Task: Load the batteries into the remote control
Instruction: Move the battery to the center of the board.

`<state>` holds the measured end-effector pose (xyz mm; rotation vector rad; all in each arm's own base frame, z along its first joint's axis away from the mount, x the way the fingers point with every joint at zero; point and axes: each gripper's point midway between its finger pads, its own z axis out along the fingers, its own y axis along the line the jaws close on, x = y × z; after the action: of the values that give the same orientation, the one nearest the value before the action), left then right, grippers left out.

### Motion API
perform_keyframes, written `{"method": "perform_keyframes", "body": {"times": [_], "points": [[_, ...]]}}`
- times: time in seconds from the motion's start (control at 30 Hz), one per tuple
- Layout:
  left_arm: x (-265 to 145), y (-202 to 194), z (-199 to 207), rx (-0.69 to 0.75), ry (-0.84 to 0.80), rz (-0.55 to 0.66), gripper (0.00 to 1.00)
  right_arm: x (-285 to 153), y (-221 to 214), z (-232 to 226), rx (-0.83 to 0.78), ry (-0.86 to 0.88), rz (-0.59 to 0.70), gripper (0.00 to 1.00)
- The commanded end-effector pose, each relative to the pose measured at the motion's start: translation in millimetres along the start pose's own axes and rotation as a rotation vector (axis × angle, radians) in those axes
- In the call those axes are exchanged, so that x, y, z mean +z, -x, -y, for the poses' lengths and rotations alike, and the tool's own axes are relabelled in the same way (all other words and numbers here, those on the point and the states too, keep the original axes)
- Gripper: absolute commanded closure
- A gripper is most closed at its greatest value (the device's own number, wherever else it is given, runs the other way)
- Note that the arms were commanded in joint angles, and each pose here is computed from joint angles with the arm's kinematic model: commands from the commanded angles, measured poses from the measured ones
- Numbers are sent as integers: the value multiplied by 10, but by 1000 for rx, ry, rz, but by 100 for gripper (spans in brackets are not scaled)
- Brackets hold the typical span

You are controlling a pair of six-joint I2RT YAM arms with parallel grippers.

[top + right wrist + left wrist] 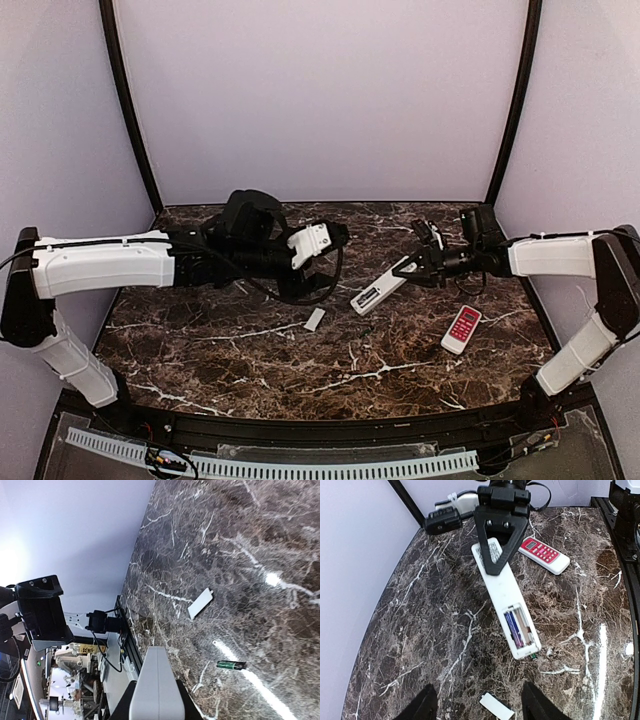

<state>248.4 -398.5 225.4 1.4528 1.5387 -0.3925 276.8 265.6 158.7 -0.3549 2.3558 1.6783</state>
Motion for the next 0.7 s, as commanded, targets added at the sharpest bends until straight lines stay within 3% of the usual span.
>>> {"method": "perform_keyframes", "body": {"times": [0.0, 0.3, 0.5, 0.67], "points": [[258, -385, 197, -168, -121, -206, 49, -282, 137, -83, -102, -12, 94, 100], [772, -597, 391, -336, -219, -312, 53, -773, 248, 146, -88, -121, 233, 100], [951, -777, 508, -314, -265, -454, 55, -1007, 249, 216, -101, -152, 292, 100], [1144, -795, 604, -283, -288, -499, 58, -1075, 237, 194, -134, -149, 304, 100]]}}
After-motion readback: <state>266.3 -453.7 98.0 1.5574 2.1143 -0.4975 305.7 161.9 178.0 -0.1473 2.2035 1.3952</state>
